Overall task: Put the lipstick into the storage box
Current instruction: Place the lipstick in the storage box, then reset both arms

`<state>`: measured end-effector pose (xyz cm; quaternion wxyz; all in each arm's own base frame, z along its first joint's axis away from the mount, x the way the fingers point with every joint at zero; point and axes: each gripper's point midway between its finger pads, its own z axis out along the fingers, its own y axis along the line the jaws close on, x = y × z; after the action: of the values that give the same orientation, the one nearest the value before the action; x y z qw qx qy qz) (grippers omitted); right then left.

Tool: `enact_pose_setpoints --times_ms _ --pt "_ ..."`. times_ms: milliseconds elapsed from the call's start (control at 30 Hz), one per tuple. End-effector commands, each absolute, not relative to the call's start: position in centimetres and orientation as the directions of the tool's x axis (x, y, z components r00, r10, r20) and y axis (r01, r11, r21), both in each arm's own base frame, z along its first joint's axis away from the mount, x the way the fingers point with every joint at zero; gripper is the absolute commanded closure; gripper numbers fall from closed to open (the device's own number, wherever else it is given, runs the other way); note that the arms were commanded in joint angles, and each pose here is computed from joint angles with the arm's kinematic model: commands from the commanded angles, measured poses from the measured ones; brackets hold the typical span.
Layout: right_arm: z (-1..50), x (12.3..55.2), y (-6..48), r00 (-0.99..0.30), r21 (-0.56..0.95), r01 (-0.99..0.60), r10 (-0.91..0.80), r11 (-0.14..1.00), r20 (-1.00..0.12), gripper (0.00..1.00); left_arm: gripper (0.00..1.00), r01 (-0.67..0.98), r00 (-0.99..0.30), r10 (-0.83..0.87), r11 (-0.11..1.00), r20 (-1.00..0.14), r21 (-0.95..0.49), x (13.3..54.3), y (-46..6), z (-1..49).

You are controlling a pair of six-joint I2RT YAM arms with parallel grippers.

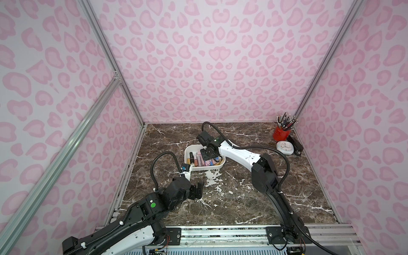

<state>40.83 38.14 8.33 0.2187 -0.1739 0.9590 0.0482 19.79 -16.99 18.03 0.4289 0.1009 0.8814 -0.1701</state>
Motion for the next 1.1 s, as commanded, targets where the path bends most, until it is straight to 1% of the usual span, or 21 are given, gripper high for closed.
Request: enact_pose_setpoints --times_ms 0,100,200,267,367,433,500,600,700,767,833,900,1000,1067 --pt "11.0 41.2 37.1 -0.815 -0.028 -0.353 -0.322 0.935 -0.482 0.51 0.03 0.303 -0.604 0.021 0.931 -0.797 -0.205 20.2 -16.8 18.4" --pt "13.8 41.3 35.3 -0.792 -0.052 -0.336 -0.312 0.94 -0.525 0.51 0.02 0.298 -0.593 0.024 0.935 -0.805 -0.193 20.6 -16.9 18.9" --pt "16.1 41.2 32.6 -0.773 -0.046 -0.311 -0.281 0.949 -0.568 0.48 0.02 0.306 -0.574 0.024 0.933 -0.818 -0.187 21.3 -17.7 19.7" --pt "17.3 41.1 29.9 -0.765 -0.041 -0.282 -0.251 0.958 -0.594 0.46 0.02 0.32 -0.559 0.03 0.93 -0.829 -0.182 22.1 -18.7 20.1" --pt "18.4 40.9 25.3 -0.75 -0.037 -0.229 -0.2 0.973 -0.63 0.4 0.02 0.34 -0.538 0.063 0.929 -0.841 -0.148 23.7 -20.5 20.1" --pt "18.5 41.0 21.6 -0.75 -0.024 -0.173 -0.147 0.985 -0.645 0.34 0.03 0.339 -0.534 0.084 0.933 -0.841 -0.121 25.3 -21.6 19.7" --pt "17.7 40.5 17.8 -0.756 -0.009 -0.114 -0.092 0.993 -0.648 0.19 0.03 0.351 -0.531 0.096 0.929 -0.842 -0.116 27.0 -22.9 19.2" --pt "16.5 40.0 12.6 -0.748 0.006 -0.018 -0.009 1.0 -0.664 0.12 0.03 0.398 -0.492 0.143 0.914 -0.859 -0.076 29.4 -24.9 18.9" --pt "15.8 39.3 8.6 -0.709 -0.009 0.075 0.047 0.997 -0.703 0.09 0.03 0.389 -0.431 0.202 0.921 -0.88 0.021 32.0 -24.9 18.9" --pt "15.4 38.7 6.4 -0.654 -0.033 0.131 0.062 0.991 -0.754 0.01 0.03 0.292 -0.404 0.177 0.955 -0.897 0.057 34.4 -22.3 19.0" --pt "15.1 38.0 4.8 -0.597 -0.039 0.166 0.069 0.985 -0.799 0.01 0.03 0.176 -0.399 0.13 0.982 -0.908 0.064 36.3 -18.3 18.8" --pt "15.0 37.2 4.2 -0.524 -0.051 0.131 0.026 0.99 -0.851 0.01 0.03 0.025 -0.375 0.075 0.997 -0.924 0.071 37.4 -13.1 18.7" --pt "15.9 35.9 2.6 -0.415 -0.091 0.153 -0.019 0.984 -0.91 0.01 0.03 -0.138 -0.331 0.034 0.987 -0.943 0.084 37.0 -6.8 18.4" --pt "16.4 35.6 1.3 -0.371 -0.081 0.175 -0.01 0.981 -0.928 0.01 0.03 -0.181 -0.308 0.011 0.981 -0.951 0.07 36.4 -4.3 17.9"
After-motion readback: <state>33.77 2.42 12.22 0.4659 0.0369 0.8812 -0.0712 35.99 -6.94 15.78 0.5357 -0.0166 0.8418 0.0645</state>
